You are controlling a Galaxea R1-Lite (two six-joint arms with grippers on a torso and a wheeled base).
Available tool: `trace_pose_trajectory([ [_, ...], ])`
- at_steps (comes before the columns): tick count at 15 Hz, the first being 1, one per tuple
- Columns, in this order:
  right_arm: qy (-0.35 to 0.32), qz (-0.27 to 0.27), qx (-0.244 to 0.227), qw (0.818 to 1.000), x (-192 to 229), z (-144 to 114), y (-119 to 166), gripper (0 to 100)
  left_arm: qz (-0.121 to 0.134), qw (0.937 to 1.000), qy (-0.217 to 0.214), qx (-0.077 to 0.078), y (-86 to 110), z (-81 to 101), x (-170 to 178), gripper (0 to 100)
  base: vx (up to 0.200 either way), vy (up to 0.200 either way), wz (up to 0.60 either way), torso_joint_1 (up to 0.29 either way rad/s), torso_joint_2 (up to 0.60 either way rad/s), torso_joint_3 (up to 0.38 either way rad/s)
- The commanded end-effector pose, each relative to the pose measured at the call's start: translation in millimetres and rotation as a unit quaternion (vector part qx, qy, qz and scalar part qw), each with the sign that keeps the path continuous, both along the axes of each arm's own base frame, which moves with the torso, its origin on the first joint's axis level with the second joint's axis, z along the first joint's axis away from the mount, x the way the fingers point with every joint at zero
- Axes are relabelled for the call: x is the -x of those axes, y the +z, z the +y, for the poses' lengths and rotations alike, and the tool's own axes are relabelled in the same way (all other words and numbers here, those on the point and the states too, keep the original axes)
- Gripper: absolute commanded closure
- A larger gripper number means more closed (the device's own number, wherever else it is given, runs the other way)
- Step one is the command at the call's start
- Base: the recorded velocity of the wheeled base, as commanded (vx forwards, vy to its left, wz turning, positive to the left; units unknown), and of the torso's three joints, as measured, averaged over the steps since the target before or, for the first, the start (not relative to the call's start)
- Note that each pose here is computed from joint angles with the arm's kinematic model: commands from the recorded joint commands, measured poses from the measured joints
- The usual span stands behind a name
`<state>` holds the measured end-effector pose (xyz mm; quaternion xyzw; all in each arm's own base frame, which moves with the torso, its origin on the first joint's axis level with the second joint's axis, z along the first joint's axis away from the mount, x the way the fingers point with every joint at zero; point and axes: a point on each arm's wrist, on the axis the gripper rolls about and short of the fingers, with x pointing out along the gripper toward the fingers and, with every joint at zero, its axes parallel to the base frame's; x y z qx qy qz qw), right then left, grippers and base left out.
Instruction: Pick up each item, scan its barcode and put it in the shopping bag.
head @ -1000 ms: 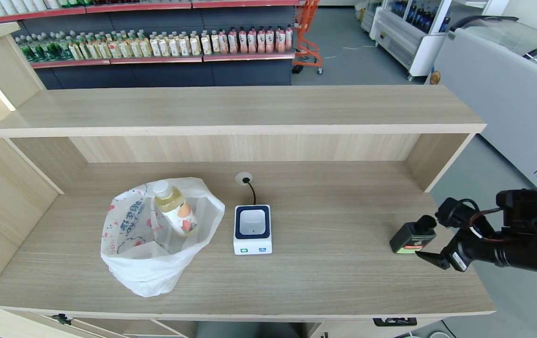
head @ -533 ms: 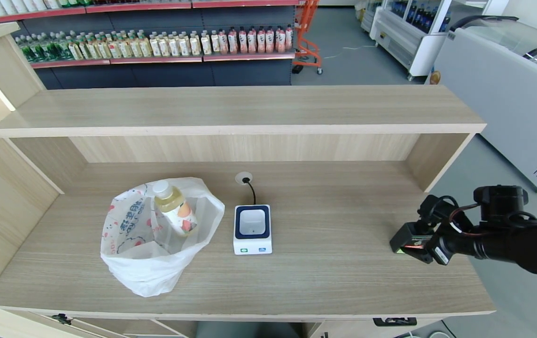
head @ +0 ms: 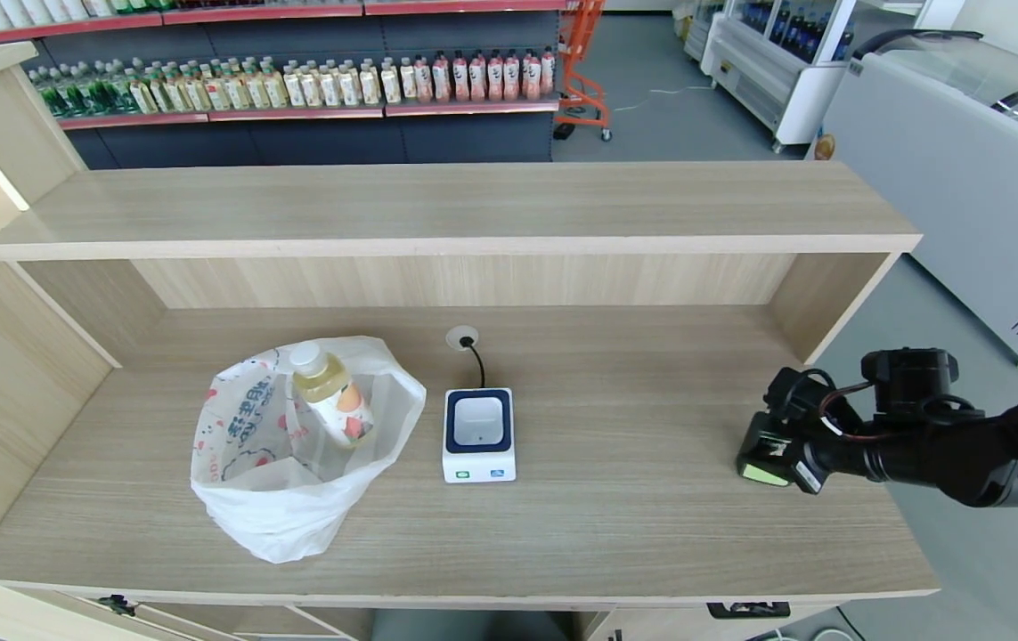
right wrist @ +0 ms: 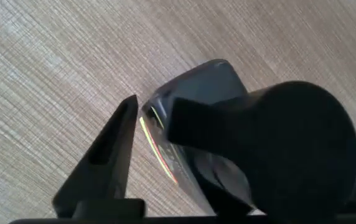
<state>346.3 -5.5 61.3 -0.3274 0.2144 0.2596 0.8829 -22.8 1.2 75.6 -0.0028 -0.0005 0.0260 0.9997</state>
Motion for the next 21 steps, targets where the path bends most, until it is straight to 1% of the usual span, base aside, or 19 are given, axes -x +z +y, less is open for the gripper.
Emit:
trace_pose_trajectory([
  [1, 0.003, 0.004, 0.0, 1.0, -3.8, 2.0, -5.0, 100, 0.0, 1.0, 0.0, 0.0, 0.0, 0.0, 0.0, 0, 0.0, 0.0, 0.0, 0.0, 0.0, 0.0],
  [3, 0.007, 0.001, -0.003, 1.0, -3.2, 5.9, -1.8, 100, 0.0, 1.0, 0.0, 0.0, 0.0, 0.0, 0.0, 0, 0.0, 0.0, 0.0, 0.0, 0.0, 0.0],
  [6, 0.009, -0.016, -0.002, 1.0, 0.0, 7.0, 10.8, 100, 0.0, 1.0, 0.0, 0.0, 0.0, 0.0, 0.0, 0, 0.0, 0.0, 0.0, 0.0, 0.0, 0.0],
  [9, 0.009, -0.051, 0.009, 0.999, 17.7, 5.6, 37.1, 100, 0.0, 1.0, 0.0, 0.0, 0.0, 0.0, 0.0, 0, 0.0, 0.0, 0.0, 0.0, 0.0, 0.0],
  [11, 0.008, -0.093, 0.065, 0.994, 52.7, -12.9, 59.7, 100, 0.0, 1.0, 0.0, 0.0, 0.0, 0.0, 0.0, 0, 0.0, 0.0, 0.0, 0.0, 0.0, 0.0],
  [13, 0.008, -0.123, 0.124, 0.985, 90.9, -27.2, 69.9, 100, 0.0, 1.0, 0.0, 0.0, 0.0, 0.0, 0.0, 0, 0.0, 0.0, 0.0, 0.0, 0.0, 0.0],
  [14, 0.011, -0.182, 0.208, 0.961, 121.4, -38.9, 79.1, 100, 0.0, 1.0, 0.001, 0.0, 0.0, 0.0, 0.0, 0, 0.0, 0.0, 0.0, 0.0, 0.0, 0.0],
  [15, 0.031, -0.233, 0.259, 0.937, 132.0, -44.4, 92.1, 100, 0.0, 1.0, 0.0, 0.0, 0.0, 0.0, 0.0, 0, 0.0, 0.0, 0.0, 0.0, 0.0, 0.0],
  [16, 0.073, -0.279, 0.288, 0.913, 140.1, -44.0, 104.3, 100, 0.0, 1.0, 0.0, 0.0, 0.0, 0.0, 0.0, 0, 0.0, 0.0, 0.0, 0.0, 0.0, 0.0],
  [17, 0.111, -0.312, 0.312, 0.891, 144.3, -41.7, 110.3, 100, 0.0, 1.0, 0.0, 0.0, 0.0, 0.0, 0.0, 0, 0.0, 0.0, 0.0, 0.0, 0.0, 0.0],
  [18, 0.142, -0.34, 0.342, 0.864, 146.6, -39.8, 114.4, 100, 0.0, 1.0, 0.0, 0.0, 0.0, 0.0, 0.0, 0, 0.0, 0.0, 0.0, 0.0, 0.0, 0.0],
  [19, 0.182, -0.371, 0.374, 0.83, 148.5, -37.7, 117.2, 100, 0.0, 1.0, 0.0, 0.0, 0.0, 0.0, 0.0, 0, 0.0, 0.0, 0.0, 0.0, 0.0, 0.0],
  [20, 0.224, -0.404, 0.401, 0.791, 150.7, -34.2, 119.6, 100, 0.0, 1.0, 0.0, 0.0, 0.0, 0.0, 0.0, 0, 0.0, 0.0, 0.0, 0.0, 0.0, 0.0],
  [21, 0.266, -0.439, 0.423, 0.747, 153.0, -28.7, 122.0, 100, 0.0, 1.0, 0.0, 0.0, 0.0, 0.0, 0.0, 0, 0.0, 0.0, 0.0, 0.0, 0.0, 0.0],
])
